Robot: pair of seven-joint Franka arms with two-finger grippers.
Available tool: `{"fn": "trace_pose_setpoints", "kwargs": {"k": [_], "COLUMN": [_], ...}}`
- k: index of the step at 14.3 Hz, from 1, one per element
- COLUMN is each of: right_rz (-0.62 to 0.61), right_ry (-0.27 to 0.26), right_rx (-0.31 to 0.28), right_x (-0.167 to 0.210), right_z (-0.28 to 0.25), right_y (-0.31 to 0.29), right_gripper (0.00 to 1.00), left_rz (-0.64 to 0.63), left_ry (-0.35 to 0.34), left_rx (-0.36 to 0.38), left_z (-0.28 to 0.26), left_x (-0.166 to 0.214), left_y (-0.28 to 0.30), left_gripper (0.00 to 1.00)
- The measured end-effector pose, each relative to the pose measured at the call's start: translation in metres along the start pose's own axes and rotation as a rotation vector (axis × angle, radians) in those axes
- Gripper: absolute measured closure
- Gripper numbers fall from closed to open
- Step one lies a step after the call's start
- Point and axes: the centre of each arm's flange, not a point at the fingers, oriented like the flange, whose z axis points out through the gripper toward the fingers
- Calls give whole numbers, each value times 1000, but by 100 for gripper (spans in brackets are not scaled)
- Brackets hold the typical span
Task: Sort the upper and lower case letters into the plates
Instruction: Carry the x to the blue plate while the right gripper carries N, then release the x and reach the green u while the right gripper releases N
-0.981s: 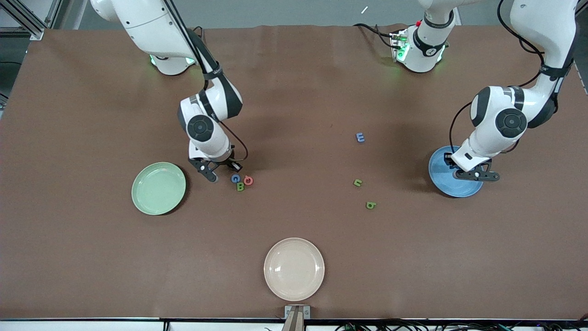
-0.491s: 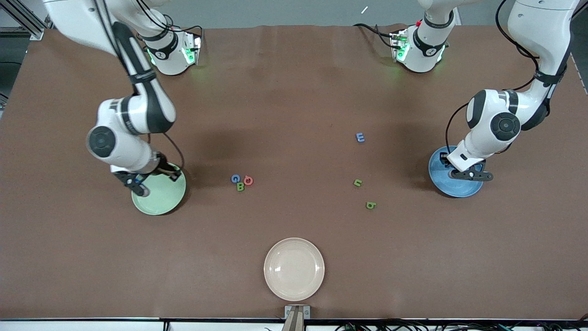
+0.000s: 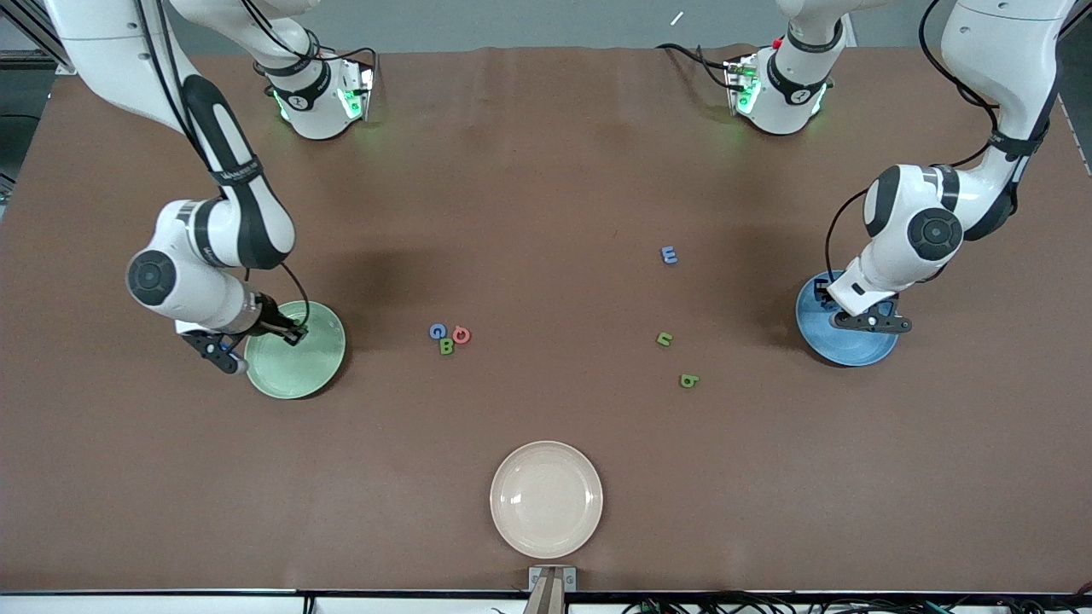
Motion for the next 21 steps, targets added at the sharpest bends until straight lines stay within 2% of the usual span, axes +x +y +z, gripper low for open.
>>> {"fn": "trace_pose_setpoints", "kwargs": {"k": [4, 5, 9, 13, 14, 18, 20, 21], "right_rz": [0, 3, 16, 21, 21, 29, 103, 144], "right_ry": [-9, -7, -6, -5, -5, 3, 9, 14], "right_rx": [5, 5, 3, 3, 3, 11, 23, 30], "right_x": [-20, -20, -15, -13, -13, -10, -9, -13], "right_z": [9, 10, 12, 13, 13, 8, 0, -6], "right_y": [-23, -24, -19, -17, -17, -20, -28, -40], "right_gripper": [67, 67, 67, 67, 63, 25, 5, 0], "left_rz": [22, 10, -110, -213, -221, -208, -200, -193], "left_ry": [46, 51, 89, 100, 97, 82, 78, 79], "left_rx": [4, 5, -11, -83, -101, -145, -153, -149], "left_z": [-26, -38, -83, -76, -70, -51, -44, -41], "left_x": [23, 32, 67, 106, 115, 145, 154, 156], "left_y": [18, 28, 81, 140, 157, 211, 221, 223], "left_gripper": [7, 0, 0, 0, 0, 0, 0, 0]}}
